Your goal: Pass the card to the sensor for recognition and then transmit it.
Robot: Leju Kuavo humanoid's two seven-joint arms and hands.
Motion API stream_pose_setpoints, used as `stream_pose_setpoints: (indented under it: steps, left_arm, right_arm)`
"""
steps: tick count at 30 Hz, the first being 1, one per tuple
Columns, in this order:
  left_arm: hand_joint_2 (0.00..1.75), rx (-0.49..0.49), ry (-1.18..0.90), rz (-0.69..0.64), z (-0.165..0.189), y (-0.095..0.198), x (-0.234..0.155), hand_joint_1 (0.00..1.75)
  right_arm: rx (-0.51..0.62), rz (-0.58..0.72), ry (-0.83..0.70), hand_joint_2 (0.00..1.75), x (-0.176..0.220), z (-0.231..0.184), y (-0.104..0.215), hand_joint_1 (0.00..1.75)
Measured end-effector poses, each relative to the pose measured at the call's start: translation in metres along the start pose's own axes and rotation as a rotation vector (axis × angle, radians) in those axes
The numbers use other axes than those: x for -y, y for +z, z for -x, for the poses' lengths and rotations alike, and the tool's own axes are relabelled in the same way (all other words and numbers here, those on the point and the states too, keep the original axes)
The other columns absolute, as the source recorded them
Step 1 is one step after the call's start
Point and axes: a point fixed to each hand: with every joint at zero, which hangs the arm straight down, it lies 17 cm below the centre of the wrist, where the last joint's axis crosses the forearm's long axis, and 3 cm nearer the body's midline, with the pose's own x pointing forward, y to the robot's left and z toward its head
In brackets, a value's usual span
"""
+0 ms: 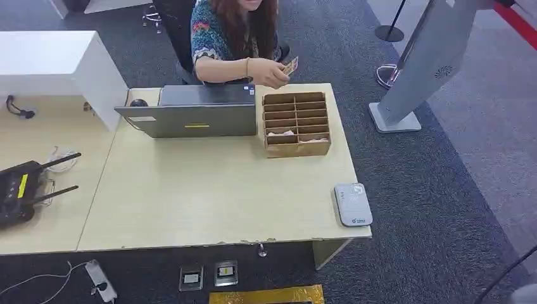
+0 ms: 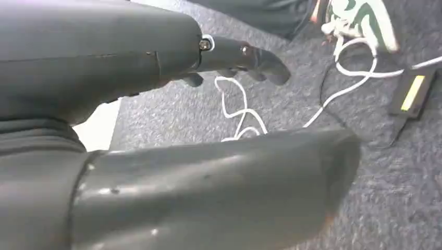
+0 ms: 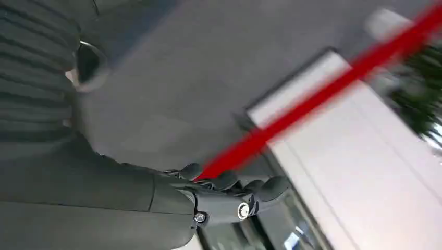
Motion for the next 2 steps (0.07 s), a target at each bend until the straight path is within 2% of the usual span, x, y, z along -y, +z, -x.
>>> stream_pose_setpoints:
  steps: [2]
  left_arm:
    - [0.0, 0.001, -0.003, 0.014, 0.0, 0.0, 0.002, 0.0]
  right_arm:
    - [-0.114, -0.169, 0.038, 1.75, -0.043, 0.048, 0.034, 0.0]
